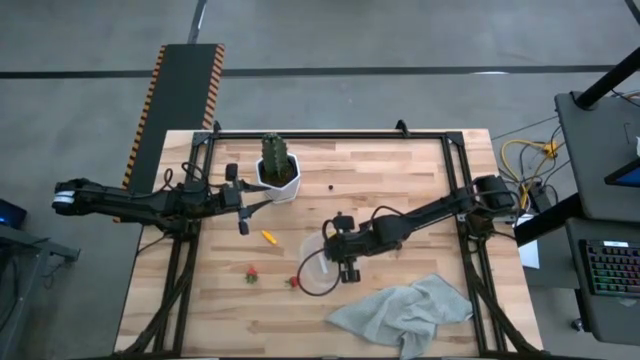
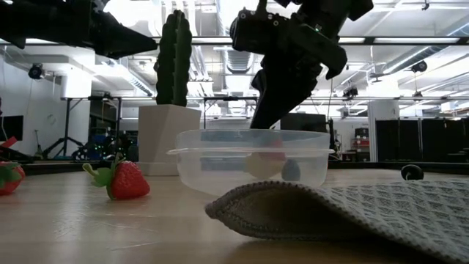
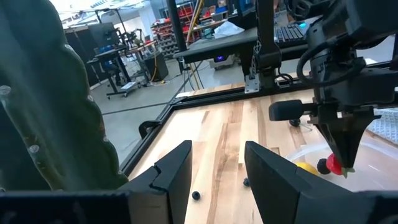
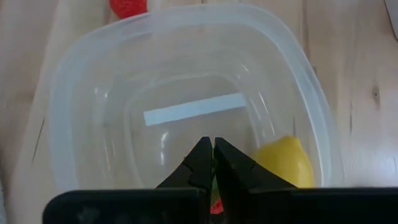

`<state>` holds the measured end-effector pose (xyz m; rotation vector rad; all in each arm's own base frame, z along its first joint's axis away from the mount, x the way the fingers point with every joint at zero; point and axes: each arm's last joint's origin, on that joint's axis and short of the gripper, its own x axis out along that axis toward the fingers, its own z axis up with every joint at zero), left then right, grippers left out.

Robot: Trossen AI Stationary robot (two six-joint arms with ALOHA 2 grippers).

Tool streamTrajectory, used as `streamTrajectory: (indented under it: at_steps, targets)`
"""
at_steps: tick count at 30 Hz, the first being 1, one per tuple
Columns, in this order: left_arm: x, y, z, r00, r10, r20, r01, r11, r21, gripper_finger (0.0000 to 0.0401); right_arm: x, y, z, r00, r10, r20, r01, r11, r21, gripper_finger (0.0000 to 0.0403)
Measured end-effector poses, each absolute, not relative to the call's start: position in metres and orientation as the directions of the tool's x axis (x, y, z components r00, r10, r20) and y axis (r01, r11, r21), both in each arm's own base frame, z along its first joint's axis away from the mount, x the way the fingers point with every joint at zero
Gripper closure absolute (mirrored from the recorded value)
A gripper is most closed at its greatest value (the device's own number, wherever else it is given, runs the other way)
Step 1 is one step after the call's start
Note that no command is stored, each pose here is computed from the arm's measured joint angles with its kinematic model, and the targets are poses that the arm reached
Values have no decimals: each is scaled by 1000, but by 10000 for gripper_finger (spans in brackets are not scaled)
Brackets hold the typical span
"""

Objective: Pick and placing Produce into tupperware
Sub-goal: Put the top red strawberry into the transparent container, then put the black cherry into the transparent container

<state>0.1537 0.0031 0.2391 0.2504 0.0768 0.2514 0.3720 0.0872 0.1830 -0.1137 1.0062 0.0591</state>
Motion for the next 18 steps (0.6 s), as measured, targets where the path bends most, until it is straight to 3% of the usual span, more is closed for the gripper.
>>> streamTrajectory:
  at_steps: [6,18]
  targets:
    - [154,3,239,966,256,-44,-236,937,257,266,372,86,182,530,5,-848,-113,992,-64,390]
    - [154,3,239,966,256,-44,-236,936,259,266,372,79,182,527,-16,-850,-99,992,-81,329]
